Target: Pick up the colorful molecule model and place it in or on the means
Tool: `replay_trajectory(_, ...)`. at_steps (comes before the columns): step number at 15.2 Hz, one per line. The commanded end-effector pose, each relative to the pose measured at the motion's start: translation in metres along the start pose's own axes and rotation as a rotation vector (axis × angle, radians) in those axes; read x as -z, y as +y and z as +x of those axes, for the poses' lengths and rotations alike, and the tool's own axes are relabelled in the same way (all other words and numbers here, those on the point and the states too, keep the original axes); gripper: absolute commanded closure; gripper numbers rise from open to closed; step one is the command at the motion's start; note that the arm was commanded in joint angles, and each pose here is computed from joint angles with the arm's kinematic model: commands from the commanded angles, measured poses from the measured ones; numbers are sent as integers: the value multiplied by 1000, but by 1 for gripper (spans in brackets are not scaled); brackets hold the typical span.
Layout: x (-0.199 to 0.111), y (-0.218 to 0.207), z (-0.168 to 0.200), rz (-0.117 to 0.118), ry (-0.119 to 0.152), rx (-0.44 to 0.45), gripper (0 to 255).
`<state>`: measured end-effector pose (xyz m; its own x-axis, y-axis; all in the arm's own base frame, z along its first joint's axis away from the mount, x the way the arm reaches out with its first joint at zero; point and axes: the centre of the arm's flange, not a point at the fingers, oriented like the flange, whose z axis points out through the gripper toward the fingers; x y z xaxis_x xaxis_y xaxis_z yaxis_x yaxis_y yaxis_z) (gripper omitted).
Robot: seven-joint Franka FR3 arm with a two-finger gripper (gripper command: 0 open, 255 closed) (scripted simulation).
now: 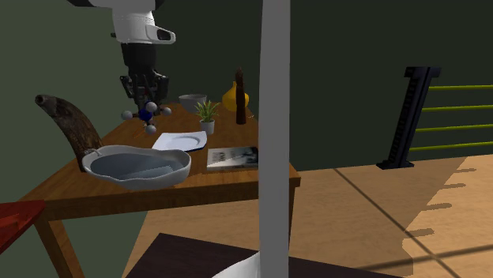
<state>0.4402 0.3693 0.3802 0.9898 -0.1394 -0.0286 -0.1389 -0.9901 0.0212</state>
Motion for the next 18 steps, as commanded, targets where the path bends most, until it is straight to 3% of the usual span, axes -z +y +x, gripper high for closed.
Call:
replay_trajectory(1,-1,-15,-23,0,0,-1,255)
replay_trajectory(4,-3,-37,-59,0,0,-1,255)
replay_trajectory(18,-66,-38,-57,0,0,-1,255)
